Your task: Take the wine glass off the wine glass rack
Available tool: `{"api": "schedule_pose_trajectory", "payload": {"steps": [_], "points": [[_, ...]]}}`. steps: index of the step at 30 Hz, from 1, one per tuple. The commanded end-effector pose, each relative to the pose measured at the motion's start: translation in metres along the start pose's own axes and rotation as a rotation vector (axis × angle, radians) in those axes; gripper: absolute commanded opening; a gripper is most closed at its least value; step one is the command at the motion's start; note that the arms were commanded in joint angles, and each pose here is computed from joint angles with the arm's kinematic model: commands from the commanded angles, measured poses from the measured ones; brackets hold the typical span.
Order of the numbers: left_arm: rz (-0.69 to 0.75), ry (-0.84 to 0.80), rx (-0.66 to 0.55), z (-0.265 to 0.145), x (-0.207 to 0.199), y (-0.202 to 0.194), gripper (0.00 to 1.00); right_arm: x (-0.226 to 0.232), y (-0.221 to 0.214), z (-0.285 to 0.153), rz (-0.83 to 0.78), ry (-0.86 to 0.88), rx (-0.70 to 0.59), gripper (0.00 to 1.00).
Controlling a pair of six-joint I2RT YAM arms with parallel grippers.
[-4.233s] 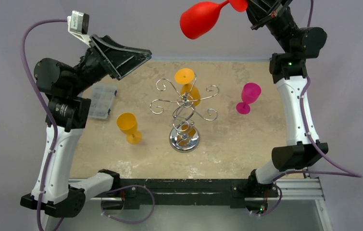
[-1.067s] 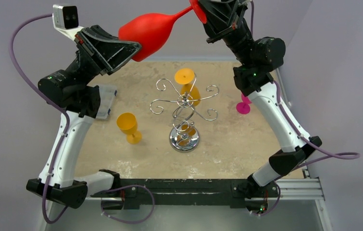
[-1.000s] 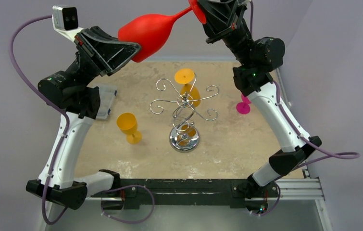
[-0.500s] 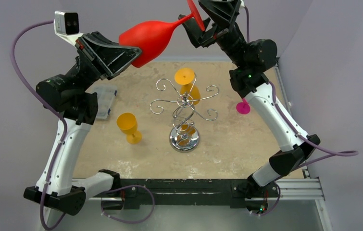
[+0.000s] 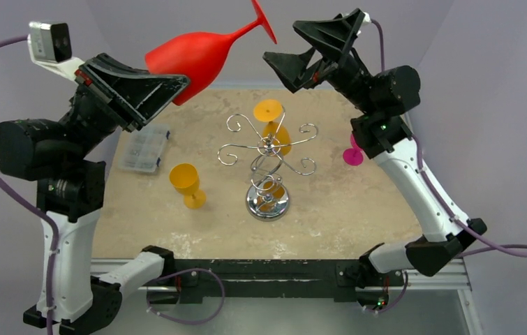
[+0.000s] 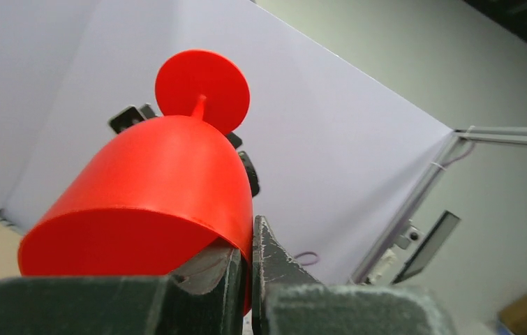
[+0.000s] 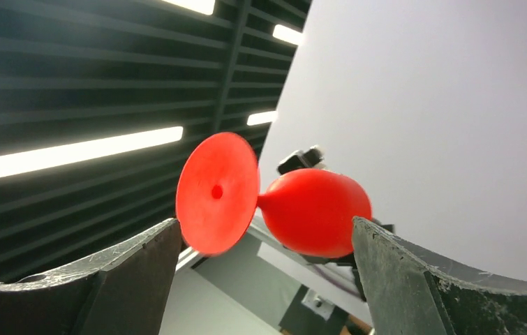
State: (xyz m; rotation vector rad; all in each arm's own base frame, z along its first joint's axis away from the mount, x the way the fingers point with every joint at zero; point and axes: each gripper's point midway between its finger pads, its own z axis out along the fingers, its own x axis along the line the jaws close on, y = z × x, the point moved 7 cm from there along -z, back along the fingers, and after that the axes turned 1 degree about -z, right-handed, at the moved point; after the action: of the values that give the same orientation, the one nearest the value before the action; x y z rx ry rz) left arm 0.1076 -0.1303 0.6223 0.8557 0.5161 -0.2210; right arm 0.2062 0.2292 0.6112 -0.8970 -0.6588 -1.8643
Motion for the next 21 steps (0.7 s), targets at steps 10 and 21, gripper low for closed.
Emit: {"api": "schedule_pose_trajectory", "payload": {"steps": [10,21], "points": [[0.250,0.590,-0.042,-0.039,0.021,0.011,0.00,0.005,-0.015,-0.047,-0.254,-0.298,-0.037,0.91],[0.245,1.309,-0.004,-0.104,0.086,0.006,0.00,0.005,-0.022,-0.067,-0.329,-0.460,-0.041,0.89]]}}
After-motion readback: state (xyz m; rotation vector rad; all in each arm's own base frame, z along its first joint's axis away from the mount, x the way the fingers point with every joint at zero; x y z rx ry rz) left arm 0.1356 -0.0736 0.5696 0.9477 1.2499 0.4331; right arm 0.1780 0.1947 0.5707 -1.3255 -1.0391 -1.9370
